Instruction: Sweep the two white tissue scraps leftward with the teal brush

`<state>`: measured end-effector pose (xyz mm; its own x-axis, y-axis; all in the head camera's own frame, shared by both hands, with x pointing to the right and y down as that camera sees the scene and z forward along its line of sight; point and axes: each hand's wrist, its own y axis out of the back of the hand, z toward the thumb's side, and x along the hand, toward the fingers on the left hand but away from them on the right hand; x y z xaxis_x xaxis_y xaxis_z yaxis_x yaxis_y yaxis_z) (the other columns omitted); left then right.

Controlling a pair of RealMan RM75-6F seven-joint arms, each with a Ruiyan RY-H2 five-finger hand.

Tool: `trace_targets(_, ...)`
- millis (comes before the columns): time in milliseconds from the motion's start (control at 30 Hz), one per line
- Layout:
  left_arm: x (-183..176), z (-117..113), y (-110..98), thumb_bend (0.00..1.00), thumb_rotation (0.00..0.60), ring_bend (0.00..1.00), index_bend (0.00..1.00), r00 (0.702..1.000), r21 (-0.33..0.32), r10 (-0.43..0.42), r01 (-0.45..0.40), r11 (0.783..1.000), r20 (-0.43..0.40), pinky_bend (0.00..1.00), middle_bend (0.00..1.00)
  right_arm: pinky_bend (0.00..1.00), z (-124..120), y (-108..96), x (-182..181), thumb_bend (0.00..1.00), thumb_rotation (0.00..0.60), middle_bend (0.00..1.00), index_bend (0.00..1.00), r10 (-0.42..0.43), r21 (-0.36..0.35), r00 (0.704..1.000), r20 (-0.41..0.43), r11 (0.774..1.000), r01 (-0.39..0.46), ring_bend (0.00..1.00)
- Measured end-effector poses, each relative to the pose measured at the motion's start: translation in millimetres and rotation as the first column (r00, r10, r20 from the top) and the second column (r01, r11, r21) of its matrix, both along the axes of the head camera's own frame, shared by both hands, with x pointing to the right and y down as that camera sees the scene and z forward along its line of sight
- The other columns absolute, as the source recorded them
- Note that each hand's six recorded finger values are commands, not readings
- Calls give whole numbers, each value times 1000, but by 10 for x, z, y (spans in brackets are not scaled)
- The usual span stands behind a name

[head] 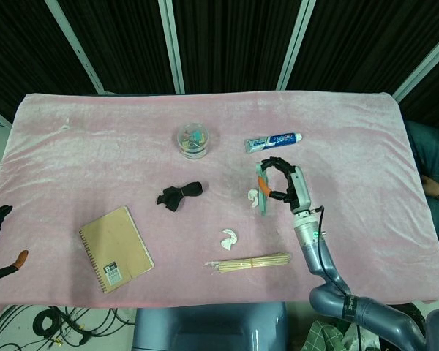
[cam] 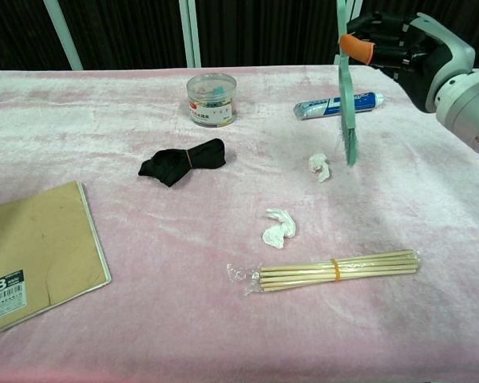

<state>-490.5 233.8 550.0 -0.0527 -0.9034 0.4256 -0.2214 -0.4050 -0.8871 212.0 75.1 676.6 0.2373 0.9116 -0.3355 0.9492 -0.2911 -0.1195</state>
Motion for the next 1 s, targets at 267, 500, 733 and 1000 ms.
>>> trace_targets(267, -1, 3, 1, 292, 600, 0, 80, 1000, -1, -7, 7, 1000, 6, 17, 87, 119, 230, -126, 193, 379, 600, 567, 671, -3, 21, 996, -90, 1000, 5, 281)
trace_targets(500, -2, 9, -3, 292, 600, 0, 80, 1000, -3, -9, 9, 1000, 6, 17, 87, 119, 354, -85, 111, 391, 600, 574, 674, 18, -17, 1000, -16, 1000, -18, 285)
trace_targets(733, -5, 6, -1, 293, 600, 0, 80, 1000, -3, -10, 10, 1000, 6, 17, 87, 119, 447, -6, 39, 394, 600, 574, 674, 45, -58, 998, 43, 997, -43, 286)
trace_targets(1000, -9, 3, -1, 293, 600, 0, 80, 1000, -4, -12, 12, 1000, 4, 17, 87, 119, 466, 60, -42, 395, 600, 574, 675, -31, -3, 999, -20, 1000, 31, 286)
